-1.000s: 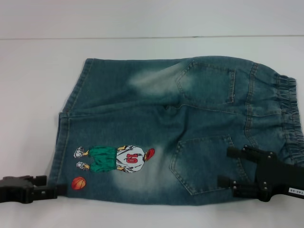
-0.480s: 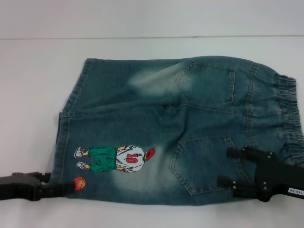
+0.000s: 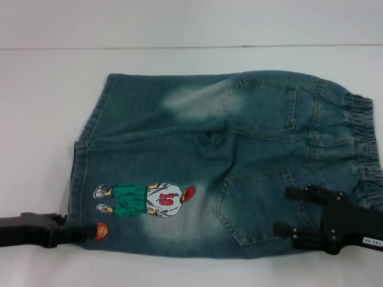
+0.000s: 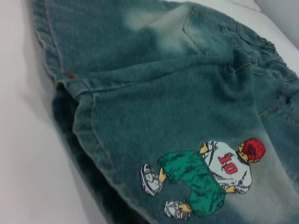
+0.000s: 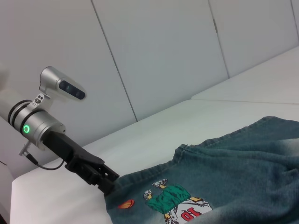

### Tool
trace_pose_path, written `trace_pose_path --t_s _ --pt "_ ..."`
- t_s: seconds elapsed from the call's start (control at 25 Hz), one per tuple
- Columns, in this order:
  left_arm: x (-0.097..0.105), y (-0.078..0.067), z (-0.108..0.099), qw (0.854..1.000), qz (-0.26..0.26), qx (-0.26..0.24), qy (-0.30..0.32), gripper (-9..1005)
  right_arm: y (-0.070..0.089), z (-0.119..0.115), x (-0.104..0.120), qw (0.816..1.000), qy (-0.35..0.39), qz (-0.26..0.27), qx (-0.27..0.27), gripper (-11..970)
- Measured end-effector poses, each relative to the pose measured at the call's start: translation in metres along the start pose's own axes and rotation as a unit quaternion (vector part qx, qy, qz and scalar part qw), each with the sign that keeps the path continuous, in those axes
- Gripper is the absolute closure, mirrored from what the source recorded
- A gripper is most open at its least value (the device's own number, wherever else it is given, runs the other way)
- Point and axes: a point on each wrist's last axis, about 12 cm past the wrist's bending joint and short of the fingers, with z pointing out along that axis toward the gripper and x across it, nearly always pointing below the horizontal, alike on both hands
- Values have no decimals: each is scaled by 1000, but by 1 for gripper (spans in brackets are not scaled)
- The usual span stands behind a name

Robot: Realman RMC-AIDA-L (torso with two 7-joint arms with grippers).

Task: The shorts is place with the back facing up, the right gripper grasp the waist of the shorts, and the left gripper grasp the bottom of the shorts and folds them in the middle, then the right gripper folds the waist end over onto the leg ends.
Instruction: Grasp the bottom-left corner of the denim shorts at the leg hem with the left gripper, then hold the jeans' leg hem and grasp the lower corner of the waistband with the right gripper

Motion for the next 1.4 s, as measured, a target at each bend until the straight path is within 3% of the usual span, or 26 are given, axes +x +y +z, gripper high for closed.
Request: trace_pose_path --t_s 0.36,0.48,0.64,0.84,1.04,1.4 --pt "-2 1 0 1000 2 -4 -2 549 2 -1 0 1000 -9 4 -2 68" --pt "-2 1 0 1000 2 -4 -2 673 3 -9 0 999 -29 32 12 69" --pt "-2 1 0 1000 3 -4 -2 756 -1 -32 0 989 -75 114 63 71" --pt "-4 1 2 1000 5 -5 -3 860 -4 -69 3 963 -132 199 123 73" --pt "-6 0 3 1000 7 -4 -3 948 -10 -104 -3 931 -140 308 137 75" --pt "-6 0 4 1000 6 -1 -1 980 -28 -137 -15 903 -84 377 189 79"
